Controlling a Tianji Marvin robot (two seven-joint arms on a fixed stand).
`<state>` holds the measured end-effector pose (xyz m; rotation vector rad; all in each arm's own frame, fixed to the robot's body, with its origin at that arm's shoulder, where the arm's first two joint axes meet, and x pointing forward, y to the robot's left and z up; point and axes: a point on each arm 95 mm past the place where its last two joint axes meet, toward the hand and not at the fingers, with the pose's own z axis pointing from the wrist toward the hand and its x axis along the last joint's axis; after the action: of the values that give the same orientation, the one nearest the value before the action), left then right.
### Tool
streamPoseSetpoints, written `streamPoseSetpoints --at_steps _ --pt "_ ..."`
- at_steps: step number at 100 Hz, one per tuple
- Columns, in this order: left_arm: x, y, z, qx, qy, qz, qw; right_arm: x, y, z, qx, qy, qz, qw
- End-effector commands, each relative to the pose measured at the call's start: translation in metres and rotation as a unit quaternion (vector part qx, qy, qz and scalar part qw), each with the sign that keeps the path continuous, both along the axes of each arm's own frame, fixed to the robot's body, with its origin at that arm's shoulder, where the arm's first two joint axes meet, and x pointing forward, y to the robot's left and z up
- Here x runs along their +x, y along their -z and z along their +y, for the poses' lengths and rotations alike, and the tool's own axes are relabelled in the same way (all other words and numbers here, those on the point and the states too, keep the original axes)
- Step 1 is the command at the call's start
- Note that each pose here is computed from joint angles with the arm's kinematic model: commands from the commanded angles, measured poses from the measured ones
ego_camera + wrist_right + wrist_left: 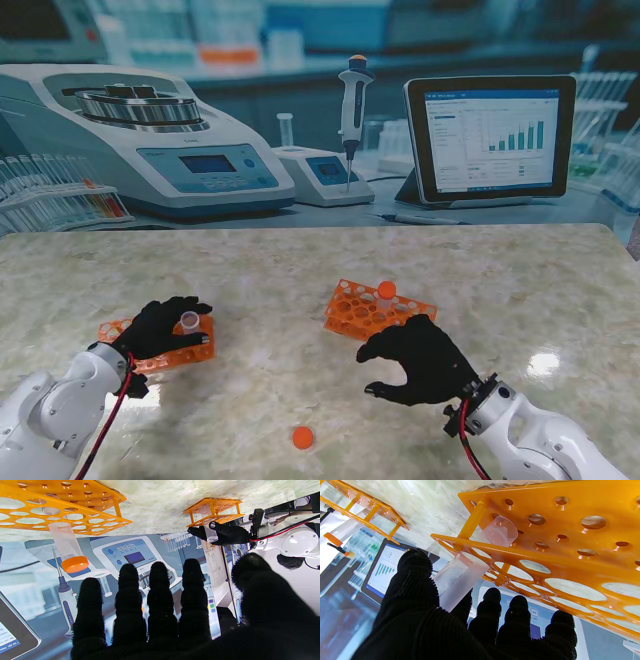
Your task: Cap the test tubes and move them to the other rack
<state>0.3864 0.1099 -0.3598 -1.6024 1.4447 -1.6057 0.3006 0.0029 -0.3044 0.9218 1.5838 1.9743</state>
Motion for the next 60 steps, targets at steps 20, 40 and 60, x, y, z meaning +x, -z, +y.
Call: streamPoseSetpoints --at_steps 20,40,60 --pt "0.001 0.012 0.000 -0.003 -0.008 0.017 0.9998 -0.002 0.003 0.002 0.000 -0.003 0.007 1.0000" --pt "0.002 0.016 -0.001 -0.014 -0.014 0.018 0.9996 -0.002 0.003 0.003 0.000 -0.004 0.009 1.0000" --pt "0.003 0.018 -0.001 -0.023 -0.020 0.016 0.9994 -0.002 0.003 0.004 0.000 -0.005 0.010 0.9999"
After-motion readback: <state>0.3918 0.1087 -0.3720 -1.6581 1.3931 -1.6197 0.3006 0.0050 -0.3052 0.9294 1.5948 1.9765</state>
